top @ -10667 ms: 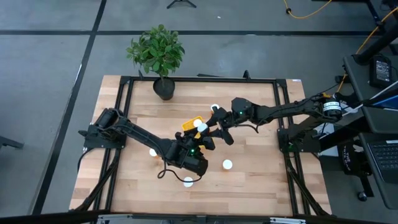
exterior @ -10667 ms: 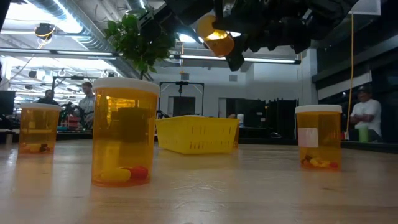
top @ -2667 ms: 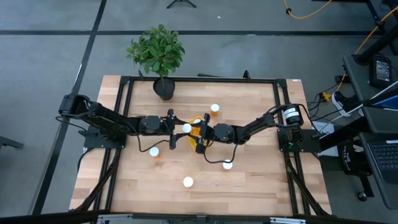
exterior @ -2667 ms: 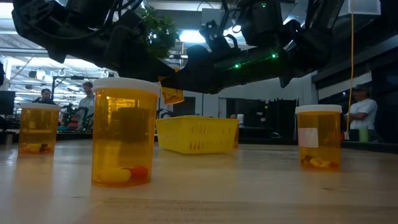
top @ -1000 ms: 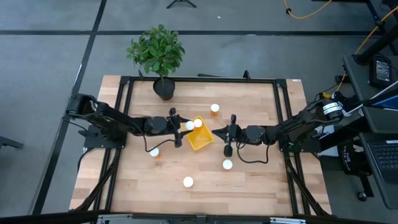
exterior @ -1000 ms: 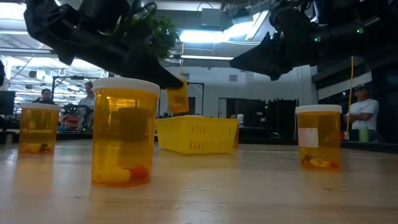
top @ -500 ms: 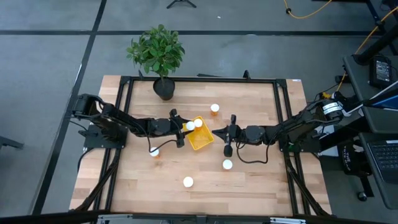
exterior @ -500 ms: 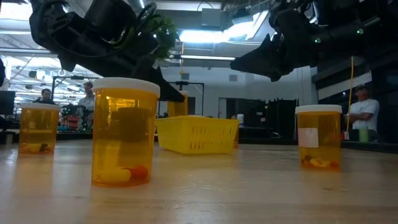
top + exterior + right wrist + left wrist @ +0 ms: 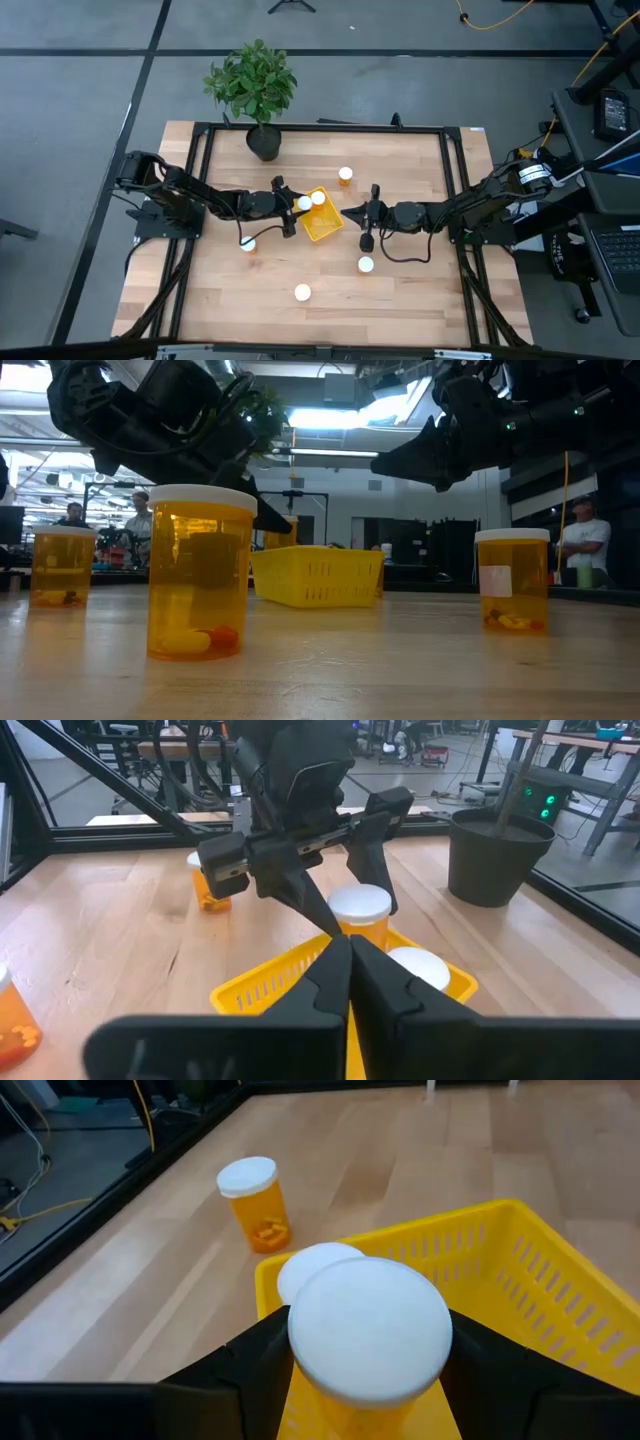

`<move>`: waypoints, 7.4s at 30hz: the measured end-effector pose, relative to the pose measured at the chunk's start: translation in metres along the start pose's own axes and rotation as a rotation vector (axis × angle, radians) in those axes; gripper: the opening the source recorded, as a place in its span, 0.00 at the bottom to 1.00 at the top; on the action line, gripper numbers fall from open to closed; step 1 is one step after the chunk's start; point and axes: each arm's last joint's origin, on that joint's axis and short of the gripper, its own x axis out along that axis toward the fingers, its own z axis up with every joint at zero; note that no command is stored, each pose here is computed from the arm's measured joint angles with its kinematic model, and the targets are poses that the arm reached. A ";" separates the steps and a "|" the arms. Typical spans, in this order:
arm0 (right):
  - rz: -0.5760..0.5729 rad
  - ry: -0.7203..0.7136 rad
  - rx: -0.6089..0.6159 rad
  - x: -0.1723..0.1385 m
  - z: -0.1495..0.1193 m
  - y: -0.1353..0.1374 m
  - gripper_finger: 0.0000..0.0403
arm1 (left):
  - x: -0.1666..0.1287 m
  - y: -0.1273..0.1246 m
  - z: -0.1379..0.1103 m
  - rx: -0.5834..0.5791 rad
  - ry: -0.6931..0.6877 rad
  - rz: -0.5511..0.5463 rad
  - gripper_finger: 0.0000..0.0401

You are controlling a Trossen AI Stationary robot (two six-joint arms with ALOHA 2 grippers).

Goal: Pick and place pill bottles into a basket
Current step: Put the pill bottle into the bin

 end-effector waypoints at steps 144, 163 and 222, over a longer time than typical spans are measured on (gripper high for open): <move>-0.171 0.200 -0.025 0.013 -0.017 -0.056 0.19 | -0.088 0.063 0.021 0.130 -0.033 -0.209 0.01; -0.322 0.272 -0.012 0.013 -0.024 -0.085 0.87 | -0.086 0.075 0.020 0.120 -0.032 -0.203 0.01; -0.357 0.455 0.037 0.064 -0.033 -0.126 0.71 | -0.086 0.075 0.019 0.119 -0.024 -0.196 0.01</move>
